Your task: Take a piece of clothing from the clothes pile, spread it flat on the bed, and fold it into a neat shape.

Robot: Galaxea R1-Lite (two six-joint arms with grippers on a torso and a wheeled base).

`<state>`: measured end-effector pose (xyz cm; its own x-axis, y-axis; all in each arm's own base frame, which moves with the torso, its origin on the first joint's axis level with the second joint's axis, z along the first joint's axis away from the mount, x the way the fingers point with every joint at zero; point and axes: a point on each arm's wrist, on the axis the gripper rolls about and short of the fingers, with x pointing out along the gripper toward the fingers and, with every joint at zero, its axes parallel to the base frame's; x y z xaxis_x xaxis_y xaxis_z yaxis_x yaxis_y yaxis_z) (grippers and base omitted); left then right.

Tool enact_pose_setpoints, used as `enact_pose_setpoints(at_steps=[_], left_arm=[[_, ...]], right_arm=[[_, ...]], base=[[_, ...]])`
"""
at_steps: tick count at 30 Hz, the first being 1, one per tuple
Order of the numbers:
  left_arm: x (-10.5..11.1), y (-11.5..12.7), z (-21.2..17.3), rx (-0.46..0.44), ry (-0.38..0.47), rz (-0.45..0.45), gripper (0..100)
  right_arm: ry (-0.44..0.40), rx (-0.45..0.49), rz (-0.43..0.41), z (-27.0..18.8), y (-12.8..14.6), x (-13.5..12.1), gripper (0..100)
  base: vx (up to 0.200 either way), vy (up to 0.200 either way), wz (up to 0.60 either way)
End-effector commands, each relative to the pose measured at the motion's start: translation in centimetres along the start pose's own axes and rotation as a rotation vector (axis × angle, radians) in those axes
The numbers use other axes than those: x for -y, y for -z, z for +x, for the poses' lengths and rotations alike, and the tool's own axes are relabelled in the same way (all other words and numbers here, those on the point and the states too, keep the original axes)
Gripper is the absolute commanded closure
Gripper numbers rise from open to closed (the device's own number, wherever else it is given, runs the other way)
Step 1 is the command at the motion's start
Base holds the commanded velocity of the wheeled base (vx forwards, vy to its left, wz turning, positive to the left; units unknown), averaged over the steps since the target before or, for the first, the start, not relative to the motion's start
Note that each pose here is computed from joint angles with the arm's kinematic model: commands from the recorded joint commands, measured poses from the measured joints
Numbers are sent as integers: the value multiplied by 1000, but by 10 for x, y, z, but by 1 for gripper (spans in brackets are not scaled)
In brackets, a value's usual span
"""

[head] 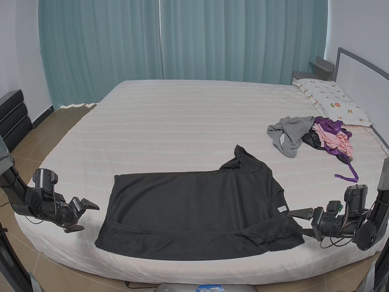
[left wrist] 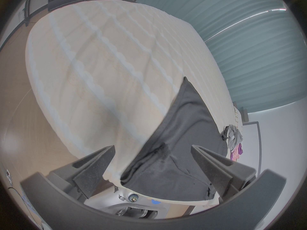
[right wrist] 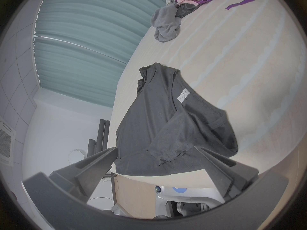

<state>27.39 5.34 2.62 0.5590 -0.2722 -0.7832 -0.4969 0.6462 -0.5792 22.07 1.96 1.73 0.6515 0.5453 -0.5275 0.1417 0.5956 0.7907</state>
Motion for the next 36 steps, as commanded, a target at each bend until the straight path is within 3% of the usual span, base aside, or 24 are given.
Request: enact_pose_setpoints(at_steps=[1,16,20,36], left_arm=[[1,2,-1,0,-8,3,0],[26,13,-4,-4,43,85,0],[33,3,-2,18,65,93,0],[80,-49,75,62,157,189,0]], right_arm=[[8,-11,6,1,3,3,0],[-6,-1,-19,2,3,0,0],[-12,5,-24,2,3,-1,0],[35,39,-24,10,4,9,0]], base=[[0,0,0],[27,0,0],[0,0,0],[0,0,0]])
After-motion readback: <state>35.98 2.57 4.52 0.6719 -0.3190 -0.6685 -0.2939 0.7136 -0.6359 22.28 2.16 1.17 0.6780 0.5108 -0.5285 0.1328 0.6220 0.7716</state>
